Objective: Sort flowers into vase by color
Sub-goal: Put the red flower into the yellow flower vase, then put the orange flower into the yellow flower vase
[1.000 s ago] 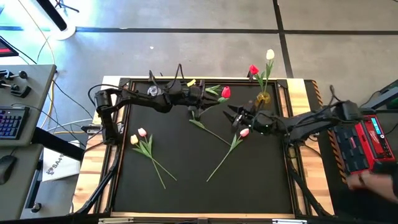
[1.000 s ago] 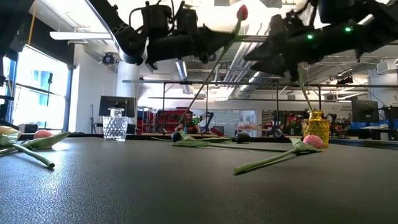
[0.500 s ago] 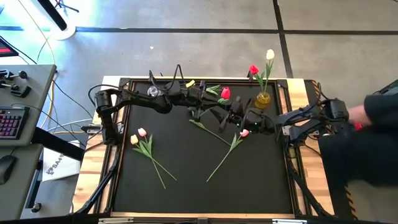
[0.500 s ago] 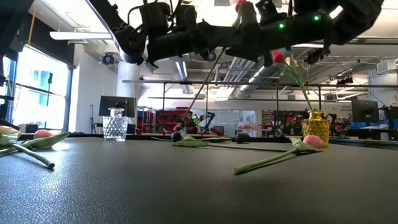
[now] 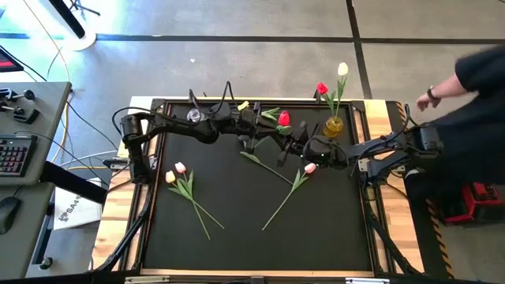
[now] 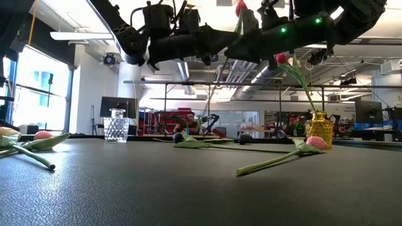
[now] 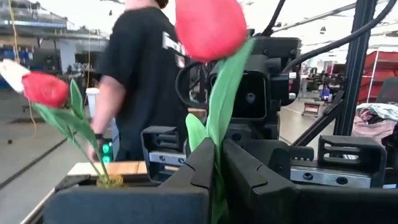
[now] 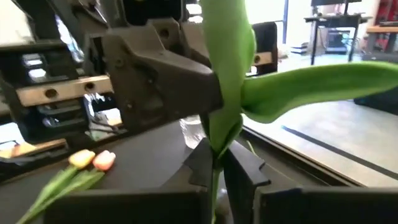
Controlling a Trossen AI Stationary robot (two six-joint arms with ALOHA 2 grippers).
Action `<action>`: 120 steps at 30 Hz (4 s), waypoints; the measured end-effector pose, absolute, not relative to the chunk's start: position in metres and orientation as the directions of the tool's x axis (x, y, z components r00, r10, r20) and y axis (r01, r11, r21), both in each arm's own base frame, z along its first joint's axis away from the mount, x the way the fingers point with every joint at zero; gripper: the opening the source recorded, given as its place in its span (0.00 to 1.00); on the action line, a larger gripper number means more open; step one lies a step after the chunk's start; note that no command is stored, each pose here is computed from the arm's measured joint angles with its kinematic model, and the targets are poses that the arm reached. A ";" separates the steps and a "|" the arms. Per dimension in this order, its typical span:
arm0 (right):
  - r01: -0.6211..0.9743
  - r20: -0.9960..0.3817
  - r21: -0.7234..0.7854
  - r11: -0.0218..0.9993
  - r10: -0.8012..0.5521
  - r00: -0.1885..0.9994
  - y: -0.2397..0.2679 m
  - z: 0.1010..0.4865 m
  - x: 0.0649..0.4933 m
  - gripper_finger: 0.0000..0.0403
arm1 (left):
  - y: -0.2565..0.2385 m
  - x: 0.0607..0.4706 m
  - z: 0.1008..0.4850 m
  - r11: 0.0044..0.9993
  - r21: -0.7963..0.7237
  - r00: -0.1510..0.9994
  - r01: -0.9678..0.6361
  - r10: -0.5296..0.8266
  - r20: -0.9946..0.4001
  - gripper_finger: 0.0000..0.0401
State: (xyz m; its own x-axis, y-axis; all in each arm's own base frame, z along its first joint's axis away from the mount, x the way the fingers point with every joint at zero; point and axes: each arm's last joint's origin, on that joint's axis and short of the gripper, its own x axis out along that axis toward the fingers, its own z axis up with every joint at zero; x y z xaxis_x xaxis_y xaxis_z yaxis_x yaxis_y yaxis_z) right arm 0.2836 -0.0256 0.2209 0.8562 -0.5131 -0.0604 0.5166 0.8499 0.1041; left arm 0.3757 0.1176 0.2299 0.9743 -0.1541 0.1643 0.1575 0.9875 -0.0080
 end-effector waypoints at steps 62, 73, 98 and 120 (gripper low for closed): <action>0.959 -0.312 -0.090 0.267 -0.922 0.227 -0.067 0.321 0.104 0.00 | 0.155 0.359 0.184 0.994 0.035 0.946 -0.103 0.108 -0.307 0.26; 0.960 -0.377 -0.039 0.277 -0.894 0.242 -0.072 0.297 0.107 0.07 | 0.148 0.362 0.184 0.996 0.034 0.948 -0.084 0.090 -0.307 0.26; 0.863 -0.179 0.180 0.473 -0.846 0.501 -0.060 0.326 0.097 0.56 | 0.147 0.359 0.177 0.993 -0.050 0.922 -0.104 0.077 -0.379 0.26; 0.704 -0.212 0.205 0.680 -0.671 0.710 -0.040 0.323 0.113 0.56 | 0.146 0.340 0.208 0.991 -0.052 0.902 -0.127 0.093 -0.421 0.26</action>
State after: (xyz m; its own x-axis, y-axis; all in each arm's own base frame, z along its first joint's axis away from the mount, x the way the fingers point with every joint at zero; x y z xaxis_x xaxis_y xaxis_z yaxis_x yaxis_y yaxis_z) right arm 0.1130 -0.0402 0.3234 0.7103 -0.6711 -0.2125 0.7039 0.6800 0.2054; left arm 0.3399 0.1457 0.2082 0.9023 0.0933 -0.4209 -0.1268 0.9906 -0.0523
